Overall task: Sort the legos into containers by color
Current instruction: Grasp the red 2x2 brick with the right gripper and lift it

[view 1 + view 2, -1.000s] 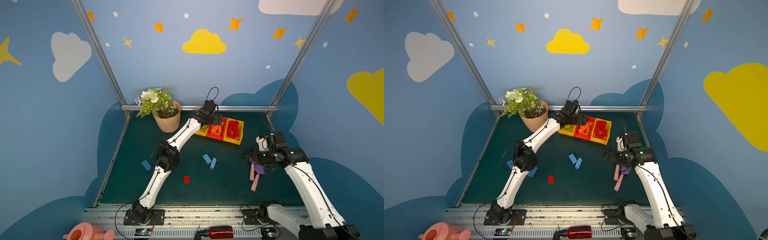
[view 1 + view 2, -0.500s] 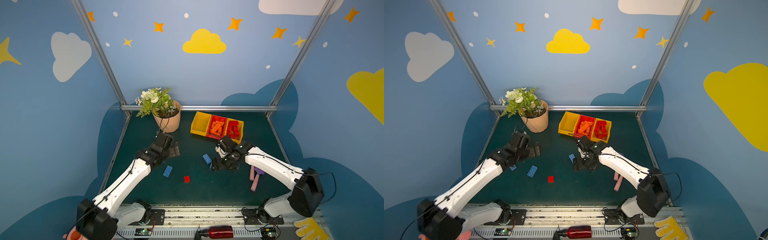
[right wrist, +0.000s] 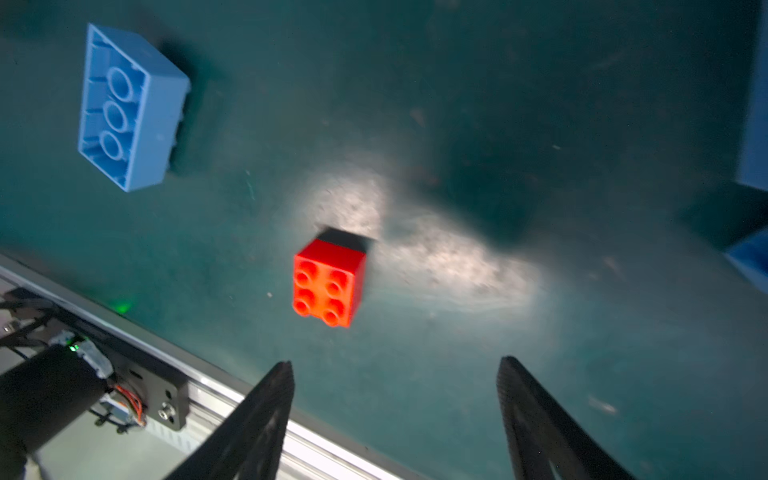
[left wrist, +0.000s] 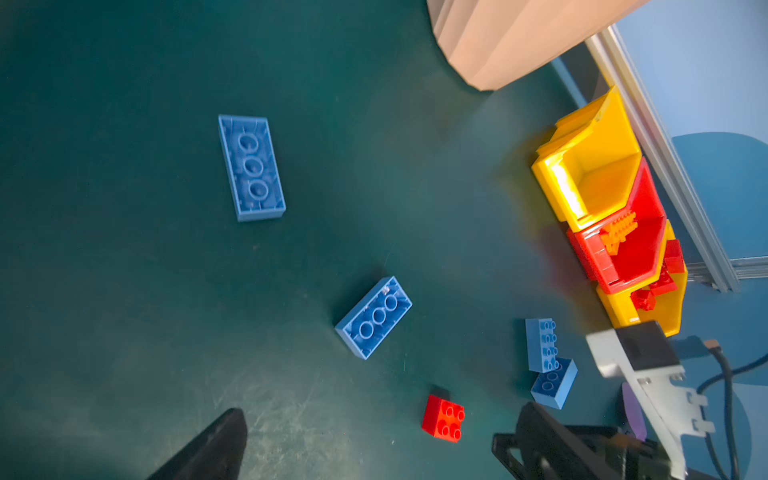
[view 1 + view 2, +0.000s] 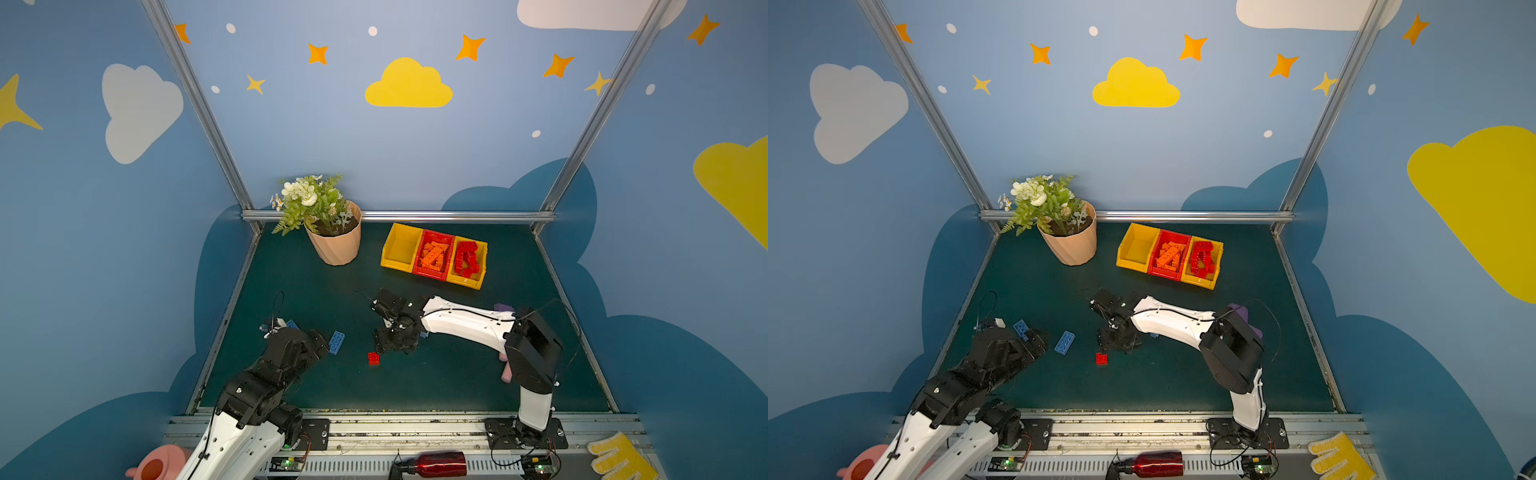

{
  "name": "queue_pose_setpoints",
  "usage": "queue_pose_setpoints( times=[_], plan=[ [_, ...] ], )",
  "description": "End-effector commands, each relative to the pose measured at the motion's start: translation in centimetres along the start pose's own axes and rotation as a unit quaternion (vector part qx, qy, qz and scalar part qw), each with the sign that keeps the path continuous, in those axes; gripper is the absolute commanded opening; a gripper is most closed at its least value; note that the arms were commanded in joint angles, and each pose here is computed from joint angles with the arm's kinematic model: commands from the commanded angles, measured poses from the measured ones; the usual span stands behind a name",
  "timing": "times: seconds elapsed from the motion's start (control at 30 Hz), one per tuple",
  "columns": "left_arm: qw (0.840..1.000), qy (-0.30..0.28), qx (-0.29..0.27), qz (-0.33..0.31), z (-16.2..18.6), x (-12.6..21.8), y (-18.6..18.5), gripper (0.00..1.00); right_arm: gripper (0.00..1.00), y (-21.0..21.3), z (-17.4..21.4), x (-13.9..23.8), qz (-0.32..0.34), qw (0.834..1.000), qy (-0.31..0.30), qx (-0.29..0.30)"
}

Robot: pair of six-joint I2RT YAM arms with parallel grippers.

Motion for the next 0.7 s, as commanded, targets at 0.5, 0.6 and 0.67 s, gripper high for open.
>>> queue_pose_setpoints(
  times=[0.5,0.6,0.67],
  plan=[
    [0.998,0.005,0.048,0.034,1.1,1.3,1.5,1.00,0.62,3.4,0.4,-4.8,0.026,0.999,0.031,-0.017],
    [0.998,0.000,0.048,0.031,1.1,1.6,1.6,1.00,0.52,3.3,0.5,-5.5,0.049,0.998,0.038,-0.016],
    [0.998,-0.003,0.049,0.030,1.1,1.5,1.7,1.00,0.45,3.1,0.5,-5.6,0.066,0.997,0.040,-0.017]
  ],
)
Point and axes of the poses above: each gripper's point midway between its finger pads, its own x axis back along the fingers, its own y axis along the line the jaws close on, z = x × y, the point moved 9 cm from there along x, back along the fingers
